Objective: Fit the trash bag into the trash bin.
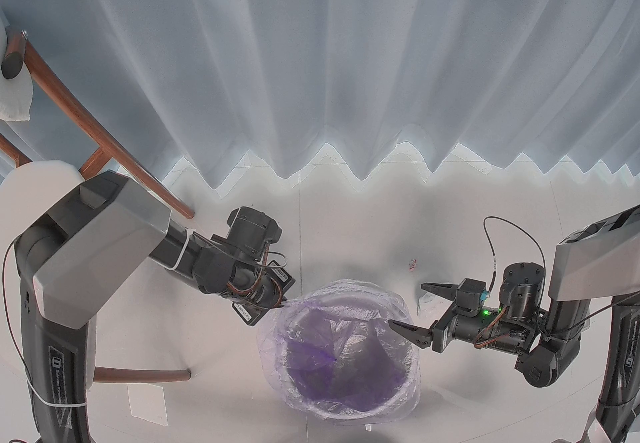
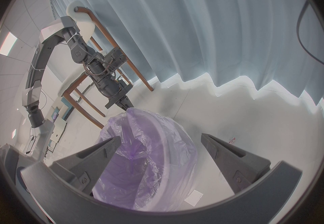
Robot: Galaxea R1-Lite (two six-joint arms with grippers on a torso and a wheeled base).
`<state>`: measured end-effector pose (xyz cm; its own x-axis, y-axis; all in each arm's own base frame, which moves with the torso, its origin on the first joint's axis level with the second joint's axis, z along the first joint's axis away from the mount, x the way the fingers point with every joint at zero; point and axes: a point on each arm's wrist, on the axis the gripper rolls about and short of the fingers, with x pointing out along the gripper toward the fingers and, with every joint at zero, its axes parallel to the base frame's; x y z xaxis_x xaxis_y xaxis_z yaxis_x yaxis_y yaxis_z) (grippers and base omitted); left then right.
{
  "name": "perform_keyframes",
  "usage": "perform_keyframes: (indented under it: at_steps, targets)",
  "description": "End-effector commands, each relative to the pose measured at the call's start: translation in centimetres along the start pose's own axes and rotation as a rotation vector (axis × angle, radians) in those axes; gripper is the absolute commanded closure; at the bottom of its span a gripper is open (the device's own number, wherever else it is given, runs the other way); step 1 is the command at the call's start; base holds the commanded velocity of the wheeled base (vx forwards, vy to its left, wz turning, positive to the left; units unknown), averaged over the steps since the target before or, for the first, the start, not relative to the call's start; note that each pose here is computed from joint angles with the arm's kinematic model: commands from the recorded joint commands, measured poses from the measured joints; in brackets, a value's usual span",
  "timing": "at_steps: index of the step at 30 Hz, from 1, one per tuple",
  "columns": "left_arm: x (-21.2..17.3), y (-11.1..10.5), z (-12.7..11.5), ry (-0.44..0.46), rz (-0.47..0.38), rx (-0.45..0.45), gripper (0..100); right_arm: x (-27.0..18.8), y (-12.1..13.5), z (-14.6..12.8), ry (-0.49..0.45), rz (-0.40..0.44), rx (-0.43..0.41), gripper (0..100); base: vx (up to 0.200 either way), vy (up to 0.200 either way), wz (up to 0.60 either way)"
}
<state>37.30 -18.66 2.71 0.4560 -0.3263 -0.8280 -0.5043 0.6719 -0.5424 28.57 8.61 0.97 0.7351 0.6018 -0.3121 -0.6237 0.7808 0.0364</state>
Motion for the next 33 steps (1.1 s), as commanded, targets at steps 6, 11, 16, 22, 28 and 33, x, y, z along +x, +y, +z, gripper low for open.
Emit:
perform_keyframes:
  at_steps: [6, 11, 16, 22, 28, 33]
  targets:
    - [2.2, 0.3, 0.6, -0.045, 0.1, 0.09, 100, 0.0, 0.0, 0.1, -0.008, 0.0, 0.001, 0, 0.0, 0.0, 0.0]
    - [3.9, 0.0, 0.7, -0.087, 0.121, 0.209, 100, -0.1, 0.0, 0.1, -0.008, -0.002, 0.003, 0, 0.0, 0.0, 0.0]
    - [4.5, -1.1, 0.6, -0.095, 0.096, 0.255, 100, -0.3, 0.0, -0.2, 0.006, -0.003, 0.008, 0, 0.0, 0.0, 0.0]
    - [3.8, -2.0, 0.5, -0.095, 0.064, 0.25, 0, -0.4, 0.0, -0.2, 0.008, -0.006, 0.01, 0, 0.0, 0.0, 0.0]
    - [2.3, -1.9, 1.0, -0.115, 0.06, 0.235, 0, -0.4, -0.1, -0.2, 0.009, -0.024, 0.012, 0, 0.0, 0.0, 0.0]
    - [-2.4, -1.4, 1.4, -0.14, 0.038, 0.214, 0, -0.6, -0.1, -0.5, 0.029, -0.062, 0.029, 0, 0.0, 0.0, 0.0]
